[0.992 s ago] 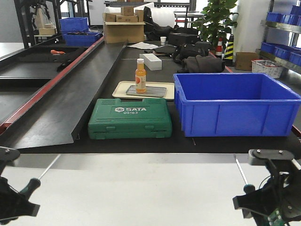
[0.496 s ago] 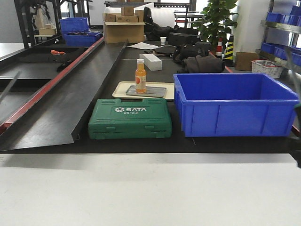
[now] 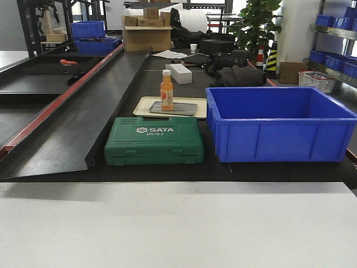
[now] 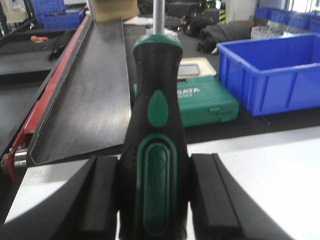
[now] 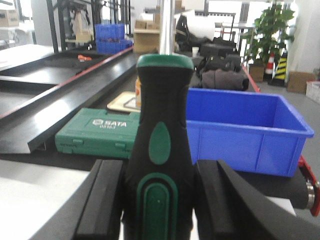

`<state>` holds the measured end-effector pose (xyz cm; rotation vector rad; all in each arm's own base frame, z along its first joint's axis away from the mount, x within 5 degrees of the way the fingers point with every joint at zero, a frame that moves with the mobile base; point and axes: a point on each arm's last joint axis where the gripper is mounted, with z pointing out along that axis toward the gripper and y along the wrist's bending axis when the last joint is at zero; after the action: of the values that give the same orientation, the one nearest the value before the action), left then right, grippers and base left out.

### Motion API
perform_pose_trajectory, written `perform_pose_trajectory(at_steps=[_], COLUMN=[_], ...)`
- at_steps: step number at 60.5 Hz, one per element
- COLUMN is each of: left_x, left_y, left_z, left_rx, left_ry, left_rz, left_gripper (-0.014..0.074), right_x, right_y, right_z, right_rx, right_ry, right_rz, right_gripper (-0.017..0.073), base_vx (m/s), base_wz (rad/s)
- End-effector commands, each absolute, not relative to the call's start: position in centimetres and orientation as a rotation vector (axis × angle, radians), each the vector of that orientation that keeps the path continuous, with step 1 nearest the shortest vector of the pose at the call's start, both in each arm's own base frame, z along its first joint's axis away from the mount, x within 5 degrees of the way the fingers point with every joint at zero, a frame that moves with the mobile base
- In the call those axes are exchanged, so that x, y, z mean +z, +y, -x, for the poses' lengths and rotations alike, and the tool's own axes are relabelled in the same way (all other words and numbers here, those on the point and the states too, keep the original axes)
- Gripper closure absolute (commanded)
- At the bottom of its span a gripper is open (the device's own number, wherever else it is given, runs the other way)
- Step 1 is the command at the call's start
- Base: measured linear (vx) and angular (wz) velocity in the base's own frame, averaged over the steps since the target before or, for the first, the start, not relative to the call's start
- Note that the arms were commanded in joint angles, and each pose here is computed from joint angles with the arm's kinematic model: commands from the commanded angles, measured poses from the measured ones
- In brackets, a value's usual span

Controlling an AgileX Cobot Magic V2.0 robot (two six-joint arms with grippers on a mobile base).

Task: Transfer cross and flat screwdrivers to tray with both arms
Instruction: 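Lift both held screwdrivers upright off the table, then drive the base away from the table holding both screwdrivers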

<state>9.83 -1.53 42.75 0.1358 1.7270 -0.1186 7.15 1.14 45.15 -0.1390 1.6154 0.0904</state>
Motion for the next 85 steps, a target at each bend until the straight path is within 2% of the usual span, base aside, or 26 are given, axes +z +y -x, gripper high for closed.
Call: perform_pose_trajectory(at_steps=[1,85], left_x=[44.68,44.66], left_y=[-1.51,-1.49], left_z=[-9.12,-8.98], left_rx=[-0.142,-0.140], left_ry=[1.575,1.576], left_rz=[-0.116,-0.119], left_gripper=[0.0592,0.0591], right_x=[47.19,46.61], right_y=[0.94,0.94], right_z=[-5.90,-5.29], right_rx=[0.078,0.081], right_ry=[1.448,1.505], right_rz=[0.125,0.134], right_gripper=[0.0567,0.0567], base_vx=[0.00,0.00], base_wz=[0.00,0.00])
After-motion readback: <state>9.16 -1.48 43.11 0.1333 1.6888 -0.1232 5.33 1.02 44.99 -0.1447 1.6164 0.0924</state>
